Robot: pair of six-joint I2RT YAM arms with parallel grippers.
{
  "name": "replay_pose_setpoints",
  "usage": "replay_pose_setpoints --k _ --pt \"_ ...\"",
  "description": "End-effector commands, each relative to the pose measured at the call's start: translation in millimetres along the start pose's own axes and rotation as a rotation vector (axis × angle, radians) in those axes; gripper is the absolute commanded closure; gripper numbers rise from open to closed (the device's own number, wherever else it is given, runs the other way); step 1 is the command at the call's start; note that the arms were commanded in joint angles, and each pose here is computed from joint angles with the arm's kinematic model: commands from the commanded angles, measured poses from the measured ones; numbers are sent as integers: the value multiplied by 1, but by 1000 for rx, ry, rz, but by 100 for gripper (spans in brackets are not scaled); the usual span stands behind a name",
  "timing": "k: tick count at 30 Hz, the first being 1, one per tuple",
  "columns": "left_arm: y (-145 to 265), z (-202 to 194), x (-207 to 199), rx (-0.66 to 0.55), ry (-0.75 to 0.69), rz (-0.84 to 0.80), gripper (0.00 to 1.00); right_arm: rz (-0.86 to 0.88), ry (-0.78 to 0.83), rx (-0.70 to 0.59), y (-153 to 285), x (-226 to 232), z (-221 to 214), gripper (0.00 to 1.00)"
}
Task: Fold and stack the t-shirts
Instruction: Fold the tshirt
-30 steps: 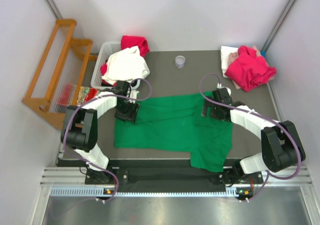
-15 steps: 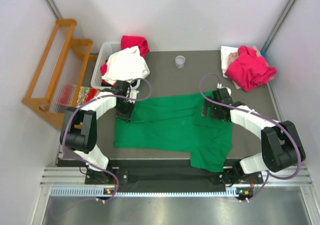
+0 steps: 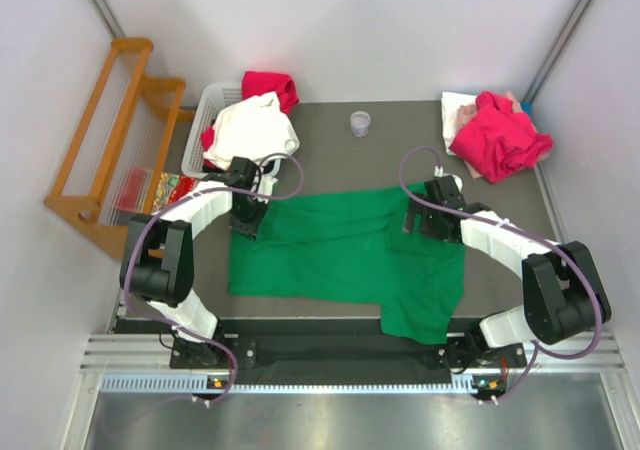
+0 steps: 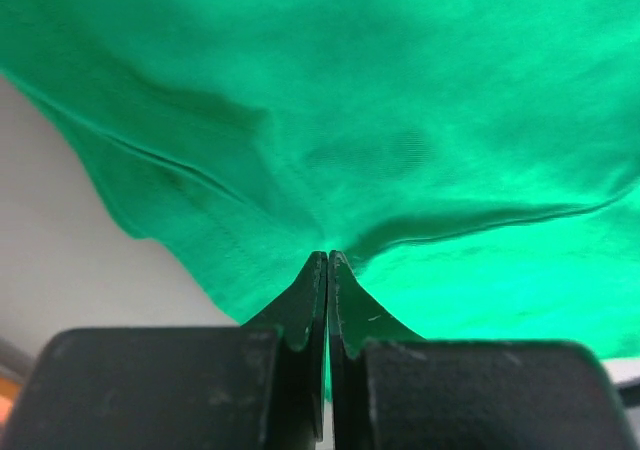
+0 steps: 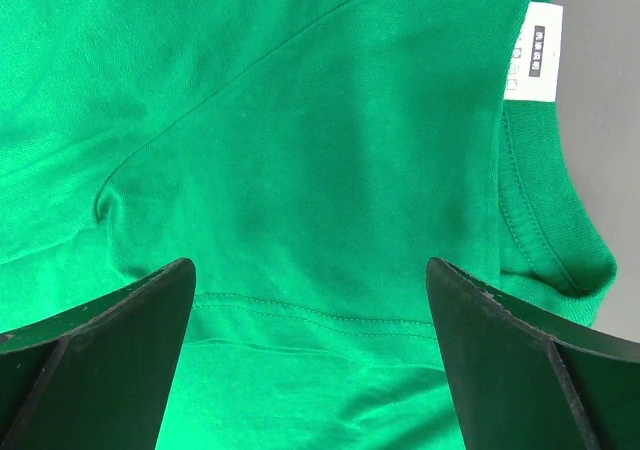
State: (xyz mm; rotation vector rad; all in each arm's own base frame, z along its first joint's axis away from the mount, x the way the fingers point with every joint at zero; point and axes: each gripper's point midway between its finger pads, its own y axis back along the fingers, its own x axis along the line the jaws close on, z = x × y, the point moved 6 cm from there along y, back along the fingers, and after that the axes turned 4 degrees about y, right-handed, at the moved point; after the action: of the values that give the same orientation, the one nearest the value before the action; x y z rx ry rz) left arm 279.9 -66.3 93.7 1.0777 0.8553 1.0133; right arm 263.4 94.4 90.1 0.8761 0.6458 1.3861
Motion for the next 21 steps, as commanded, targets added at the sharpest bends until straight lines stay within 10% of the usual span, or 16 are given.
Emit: replay_pose_setpoints --k 1,7,13,21 --pt "4 9 16 -43 -51 94 100 10 -6 -49 7 0 11 2" --pt "-5 0 25 25 -44 106 100 4 0 -51 9 -1 11 2" --pt "-1 -1 12 14 -15 17 50 -1 -1 -55 8 -2 12 2" --pt "9 -3 1 3 -9 -47 57 2 1 -50 6 -1 11 1"
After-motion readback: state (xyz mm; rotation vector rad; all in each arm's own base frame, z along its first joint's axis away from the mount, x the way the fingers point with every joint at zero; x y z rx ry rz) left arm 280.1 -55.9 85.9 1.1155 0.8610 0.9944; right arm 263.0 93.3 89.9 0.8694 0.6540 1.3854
